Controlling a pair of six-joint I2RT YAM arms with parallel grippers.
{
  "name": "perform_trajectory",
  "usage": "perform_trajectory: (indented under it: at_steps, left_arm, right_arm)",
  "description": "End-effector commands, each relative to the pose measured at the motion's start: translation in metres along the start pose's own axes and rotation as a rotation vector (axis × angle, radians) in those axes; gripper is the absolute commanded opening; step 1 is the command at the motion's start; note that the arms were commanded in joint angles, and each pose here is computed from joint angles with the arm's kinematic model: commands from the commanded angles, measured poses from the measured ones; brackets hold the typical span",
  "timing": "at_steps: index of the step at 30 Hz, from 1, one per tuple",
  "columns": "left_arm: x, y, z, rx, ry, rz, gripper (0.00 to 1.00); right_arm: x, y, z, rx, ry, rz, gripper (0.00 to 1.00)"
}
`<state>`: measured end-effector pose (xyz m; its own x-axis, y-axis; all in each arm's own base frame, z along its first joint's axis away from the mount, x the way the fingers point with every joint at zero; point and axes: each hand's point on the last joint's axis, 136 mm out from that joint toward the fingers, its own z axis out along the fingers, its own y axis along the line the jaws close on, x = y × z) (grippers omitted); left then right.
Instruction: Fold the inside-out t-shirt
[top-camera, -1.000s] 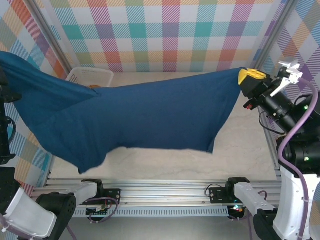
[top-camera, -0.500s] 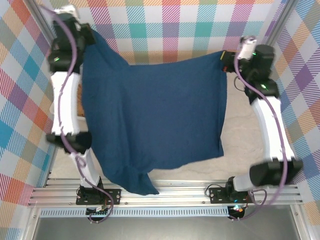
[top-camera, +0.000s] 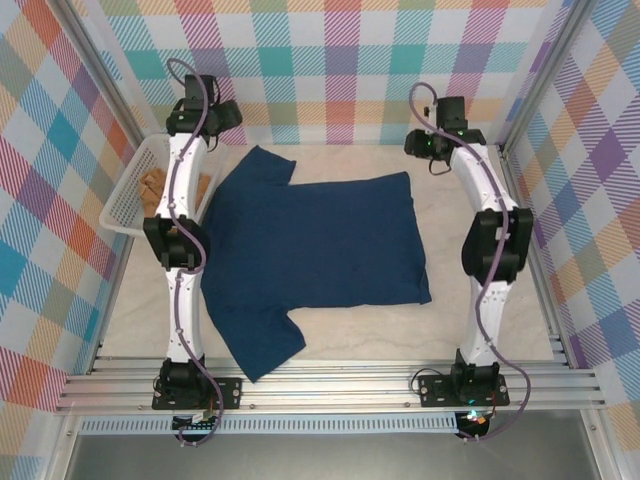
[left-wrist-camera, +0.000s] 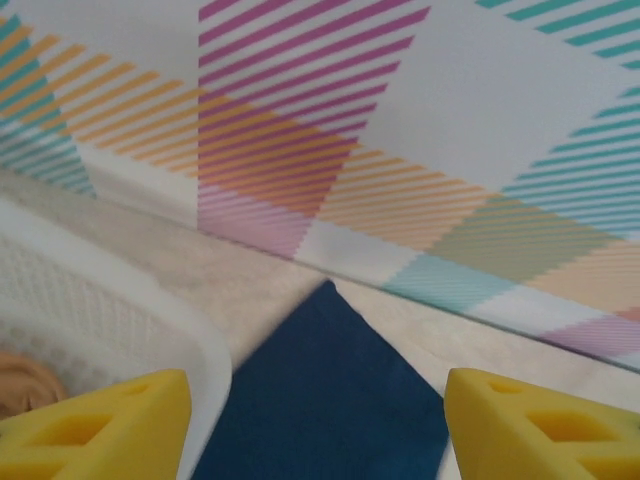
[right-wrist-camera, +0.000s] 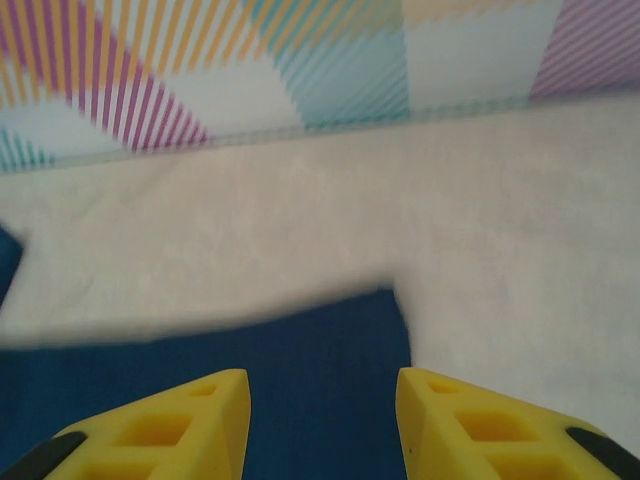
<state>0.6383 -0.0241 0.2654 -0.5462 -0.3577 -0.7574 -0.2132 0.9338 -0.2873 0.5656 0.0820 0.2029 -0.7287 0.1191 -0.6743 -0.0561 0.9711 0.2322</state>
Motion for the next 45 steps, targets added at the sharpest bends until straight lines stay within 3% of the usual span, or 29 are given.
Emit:
perform_trajectory:
  at_steps: [1, 3, 5, 9, 12, 16, 21, 26, 39, 43, 45]
  left_arm:
    - [0.013, -0.036, -0.067, 0.105, 0.062, -0.069, 0.68]
    - [0.043, -0.045, -0.087, 0.137, 0.088, -0.072, 0.69]
    - [0.076, -0.049, -0.108, 0.189, 0.121, -0.105, 0.70]
    - [0.166, -0.033, -0.134, 0.229, 0.234, -0.185, 0.71]
    - [0.229, -0.006, -0.140, 0.180, 0.311, -0.198, 0.72]
    - [0.288, 0.008, -0.138, 0.152, 0.406, -0.146, 0.73]
    - [0.319, 0.011, -0.115, 0.127, 0.431, -0.125, 0.74]
    - [0.338, 0.025, -0.078, 0.036, 0.460, -0.130, 0.74]
    - [0.345, 0.062, -0.035, -0.089, 0.467, -0.193, 0.74]
    - [0.348, 0.065, -0.034, -0.096, 0.472, -0.188, 0.74]
    - [0.349, 0.063, -0.034, -0.083, 0.476, -0.193, 0.74]
  right_arm:
    - [0.047, 0.017, -0.057, -0.026, 0.058, 0.018, 0.44]
    - [0.098, 0.016, -0.073, -0.013, 0.128, 0.058, 0.45]
    - [0.146, 0.013, -0.087, 0.007, 0.197, 0.086, 0.55]
    - [0.235, 0.003, -0.106, 0.050, 0.329, 0.160, 0.58]
    - [0.282, -0.007, -0.108, 0.104, 0.433, 0.188, 0.59]
    - [0.315, -0.020, -0.112, 0.198, 0.508, 0.185, 0.59]
    - [0.331, -0.025, -0.110, 0.239, 0.542, 0.187, 0.54]
    - [0.333, -0.033, -0.090, 0.276, 0.581, 0.187, 0.39]
    - [0.307, -0.079, -0.086, 0.459, 0.660, 0.114, 0.12]
    - [0.291, -0.090, -0.087, 0.506, 0.649, 0.086, 0.09]
    - [0.286, -0.076, -0.091, 0.446, 0.636, 0.092, 0.13]
